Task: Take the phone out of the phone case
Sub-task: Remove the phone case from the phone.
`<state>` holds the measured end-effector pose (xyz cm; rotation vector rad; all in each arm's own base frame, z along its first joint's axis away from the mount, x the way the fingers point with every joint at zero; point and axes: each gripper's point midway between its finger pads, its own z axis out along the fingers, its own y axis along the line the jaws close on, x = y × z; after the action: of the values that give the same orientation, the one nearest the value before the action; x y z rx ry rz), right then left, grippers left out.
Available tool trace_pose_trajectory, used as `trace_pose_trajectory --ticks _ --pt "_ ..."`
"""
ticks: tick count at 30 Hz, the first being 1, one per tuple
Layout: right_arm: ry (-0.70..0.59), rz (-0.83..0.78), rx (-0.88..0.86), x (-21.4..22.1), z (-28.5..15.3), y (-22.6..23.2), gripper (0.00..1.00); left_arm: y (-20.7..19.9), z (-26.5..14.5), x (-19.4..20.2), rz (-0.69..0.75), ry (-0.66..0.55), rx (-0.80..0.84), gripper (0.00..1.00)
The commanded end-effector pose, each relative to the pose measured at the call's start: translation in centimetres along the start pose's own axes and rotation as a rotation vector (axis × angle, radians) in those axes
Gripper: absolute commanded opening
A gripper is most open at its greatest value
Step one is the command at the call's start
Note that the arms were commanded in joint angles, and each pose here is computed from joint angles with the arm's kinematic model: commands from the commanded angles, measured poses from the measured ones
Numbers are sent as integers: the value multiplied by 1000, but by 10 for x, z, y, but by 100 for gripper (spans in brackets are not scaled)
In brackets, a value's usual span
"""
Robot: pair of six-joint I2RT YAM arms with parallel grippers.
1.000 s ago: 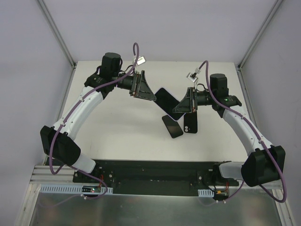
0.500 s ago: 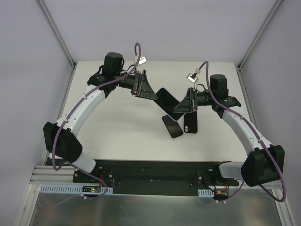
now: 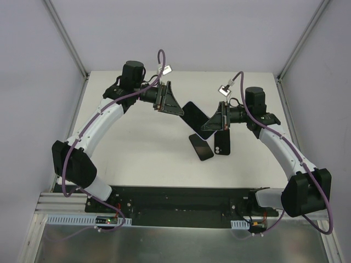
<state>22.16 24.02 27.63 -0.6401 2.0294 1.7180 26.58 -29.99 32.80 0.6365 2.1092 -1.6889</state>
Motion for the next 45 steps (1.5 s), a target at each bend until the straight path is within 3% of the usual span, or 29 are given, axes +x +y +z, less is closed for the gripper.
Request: trace_pose_trajectory --ticks 1,28,40,45 --pt "34 -186 -183 -5 -3 47 0 2 17 0 79 14 22 72" --pt "38 -197 -202 -6 -4 54 0 27 48 11 112 37 36 69" --pt "-7 -212 -148 -14 -1 41 0 0 66 27 83 61 216 58" --pt "-22 -217 -131 -17 2 36 0 -7 73 28 61 62 251 48"
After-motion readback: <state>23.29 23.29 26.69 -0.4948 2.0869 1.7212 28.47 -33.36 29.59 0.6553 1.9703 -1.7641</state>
